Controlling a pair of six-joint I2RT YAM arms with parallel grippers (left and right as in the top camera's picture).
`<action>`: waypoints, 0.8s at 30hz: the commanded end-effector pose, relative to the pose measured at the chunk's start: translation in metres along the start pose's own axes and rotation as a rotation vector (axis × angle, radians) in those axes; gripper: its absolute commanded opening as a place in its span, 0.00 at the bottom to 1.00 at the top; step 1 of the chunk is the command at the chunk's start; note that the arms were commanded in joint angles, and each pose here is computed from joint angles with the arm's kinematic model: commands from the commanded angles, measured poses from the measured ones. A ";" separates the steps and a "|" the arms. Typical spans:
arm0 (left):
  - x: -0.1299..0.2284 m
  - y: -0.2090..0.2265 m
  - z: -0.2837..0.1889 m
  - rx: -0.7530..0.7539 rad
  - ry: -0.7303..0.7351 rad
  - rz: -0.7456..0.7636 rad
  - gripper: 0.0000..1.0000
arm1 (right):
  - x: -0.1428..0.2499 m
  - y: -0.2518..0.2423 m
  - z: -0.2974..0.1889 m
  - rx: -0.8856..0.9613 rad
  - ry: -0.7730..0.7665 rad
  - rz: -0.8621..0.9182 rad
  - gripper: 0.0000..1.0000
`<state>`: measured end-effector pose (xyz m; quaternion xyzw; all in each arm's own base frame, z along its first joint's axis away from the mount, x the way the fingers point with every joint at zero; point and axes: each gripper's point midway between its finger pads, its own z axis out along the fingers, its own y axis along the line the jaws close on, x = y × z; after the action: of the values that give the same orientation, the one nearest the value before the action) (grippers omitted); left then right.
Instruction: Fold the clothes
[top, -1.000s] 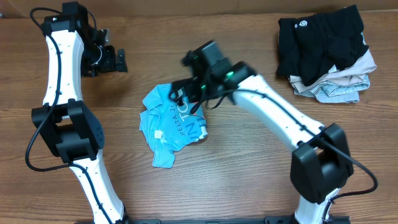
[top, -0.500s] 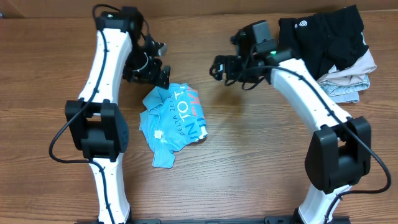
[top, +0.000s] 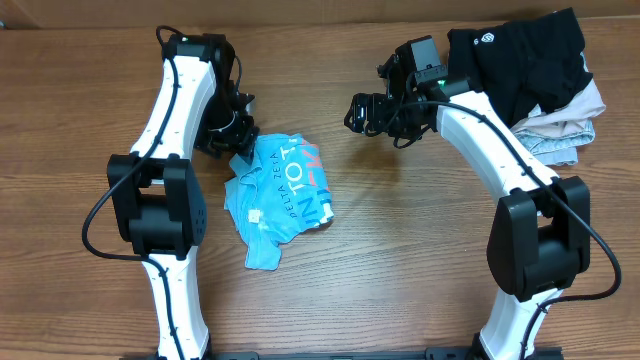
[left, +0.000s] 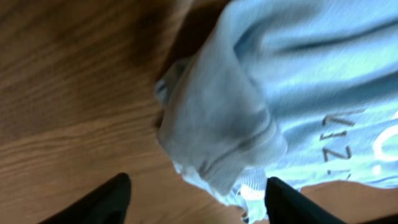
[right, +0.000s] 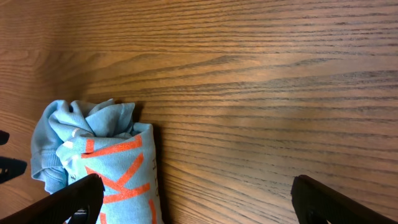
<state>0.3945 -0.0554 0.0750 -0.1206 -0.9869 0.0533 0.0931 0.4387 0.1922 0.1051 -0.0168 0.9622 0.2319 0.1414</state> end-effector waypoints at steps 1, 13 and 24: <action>-0.002 -0.008 0.003 0.046 -0.010 0.022 0.59 | -0.007 0.001 -0.001 0.008 -0.021 -0.009 1.00; 0.009 -0.008 0.042 0.057 0.049 0.020 0.25 | -0.008 0.001 -0.001 0.011 -0.023 -0.012 1.00; -0.010 0.041 0.019 -0.132 -0.043 -0.084 0.04 | -0.007 0.000 -0.001 0.015 -0.022 -0.011 1.00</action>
<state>0.3895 -0.0472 0.0350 -0.1137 -0.9878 0.0387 0.0995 0.4396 0.1902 0.1032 -0.0153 0.9637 0.2251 0.1425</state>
